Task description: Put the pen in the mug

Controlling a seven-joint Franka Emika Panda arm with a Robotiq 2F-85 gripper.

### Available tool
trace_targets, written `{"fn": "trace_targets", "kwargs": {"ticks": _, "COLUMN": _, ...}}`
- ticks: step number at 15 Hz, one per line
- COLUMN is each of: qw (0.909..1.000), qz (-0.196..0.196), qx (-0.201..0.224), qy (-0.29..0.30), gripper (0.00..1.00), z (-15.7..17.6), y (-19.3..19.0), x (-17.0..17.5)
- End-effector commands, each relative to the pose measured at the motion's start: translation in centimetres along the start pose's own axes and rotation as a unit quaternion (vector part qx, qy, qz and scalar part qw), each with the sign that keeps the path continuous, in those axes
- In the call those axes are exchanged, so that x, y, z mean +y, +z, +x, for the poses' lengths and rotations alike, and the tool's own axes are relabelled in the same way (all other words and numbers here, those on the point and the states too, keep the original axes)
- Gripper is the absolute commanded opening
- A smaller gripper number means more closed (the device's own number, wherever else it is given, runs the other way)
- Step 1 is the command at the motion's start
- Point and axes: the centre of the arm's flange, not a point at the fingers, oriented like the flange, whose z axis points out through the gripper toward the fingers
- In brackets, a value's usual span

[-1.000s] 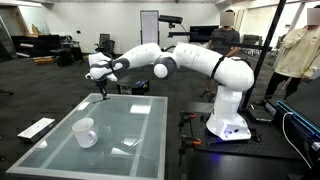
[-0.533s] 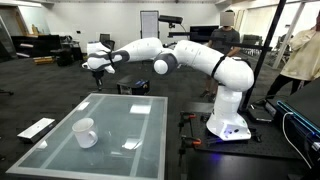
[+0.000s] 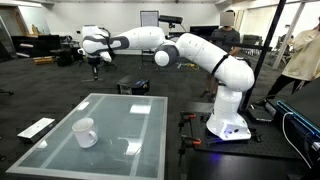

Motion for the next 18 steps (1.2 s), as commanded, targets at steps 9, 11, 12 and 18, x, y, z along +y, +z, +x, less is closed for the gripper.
{"fn": "trace_targets", "kwargs": {"ticks": 9, "qw": 0.9999, "qz": 0.006, "qx": -0.009, "qy": 0.01, "gripper": 0.03, "z": 0.1, "y": -1.4, "x": -0.8}}
{"fn": "trace_targets", "kwargs": {"ticks": 11, "qw": 0.9999, "qz": 0.002, "qx": -0.006, "qy": 0.013, "gripper": 0.03, "z": -0.3, "y": -1.0, "x": -2.3}}
{"fn": "trace_targets", "kwargs": {"ticks": 12, "qw": 0.9999, "qz": 0.001, "qx": -0.005, "qy": 0.013, "gripper": 0.03, "z": -0.5, "y": -0.8, "x": -2.9}}
{"fn": "trace_targets", "kwargs": {"ticks": 18, "qw": 0.9999, "qz": -0.012, "qx": 0.008, "qy": 0.008, "gripper": 0.03, "z": -0.2, "y": 0.7, "x": -7.8}}
